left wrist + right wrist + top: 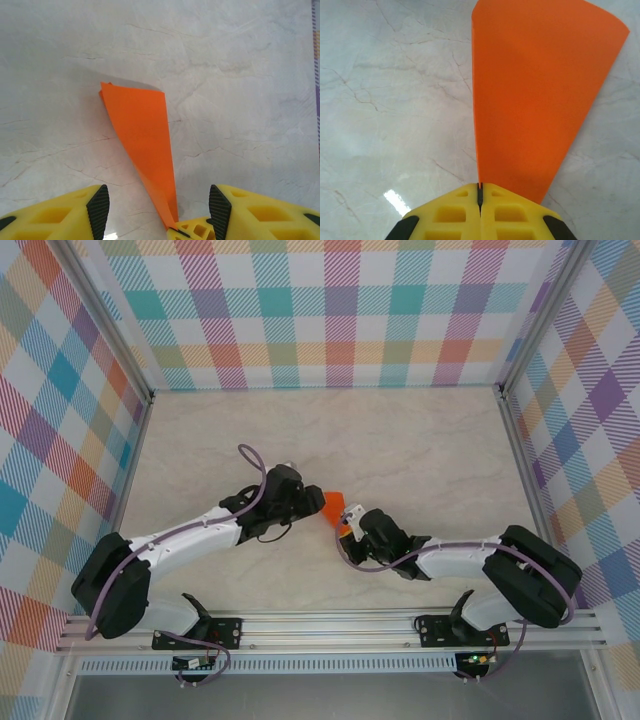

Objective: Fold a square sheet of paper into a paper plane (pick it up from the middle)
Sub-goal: Fold the wing for the fifth time at the center of the table.

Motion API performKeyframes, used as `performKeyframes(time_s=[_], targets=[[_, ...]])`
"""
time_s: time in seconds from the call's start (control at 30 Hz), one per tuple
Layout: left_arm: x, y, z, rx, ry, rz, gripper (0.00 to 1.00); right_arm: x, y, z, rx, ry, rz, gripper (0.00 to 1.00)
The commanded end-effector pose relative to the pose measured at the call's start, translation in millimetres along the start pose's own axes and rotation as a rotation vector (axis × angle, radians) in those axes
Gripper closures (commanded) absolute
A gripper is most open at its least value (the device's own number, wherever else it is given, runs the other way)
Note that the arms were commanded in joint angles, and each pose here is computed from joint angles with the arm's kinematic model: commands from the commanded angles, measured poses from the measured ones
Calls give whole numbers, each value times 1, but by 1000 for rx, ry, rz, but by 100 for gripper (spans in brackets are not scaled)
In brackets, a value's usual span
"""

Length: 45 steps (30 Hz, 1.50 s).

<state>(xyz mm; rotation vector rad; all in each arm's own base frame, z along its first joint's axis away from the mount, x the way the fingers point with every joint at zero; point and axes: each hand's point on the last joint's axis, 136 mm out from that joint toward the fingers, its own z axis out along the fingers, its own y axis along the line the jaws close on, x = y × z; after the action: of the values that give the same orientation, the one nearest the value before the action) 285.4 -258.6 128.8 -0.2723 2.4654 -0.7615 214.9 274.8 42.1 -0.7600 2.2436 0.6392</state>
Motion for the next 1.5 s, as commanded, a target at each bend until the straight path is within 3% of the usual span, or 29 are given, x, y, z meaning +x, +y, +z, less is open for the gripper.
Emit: performKeyframes(time_s=[0.0, 0.57, 1.13, 1.47], targets=[[4, 15, -2, -38, 4, 14, 44, -5, 15, -4, -151, -15, 101, 98], [34, -1, 21, 160, 99, -33, 57, -2, 4, -10, -296, -6, 441, 99], [52, 30, 17, 121, 88, -75, 58, 27, -4, 6, -271, 103, 637, 98], [52, 24, 15, 147, 82, -62, 58, 20, 0, 12, -293, 131, 675, 97]])
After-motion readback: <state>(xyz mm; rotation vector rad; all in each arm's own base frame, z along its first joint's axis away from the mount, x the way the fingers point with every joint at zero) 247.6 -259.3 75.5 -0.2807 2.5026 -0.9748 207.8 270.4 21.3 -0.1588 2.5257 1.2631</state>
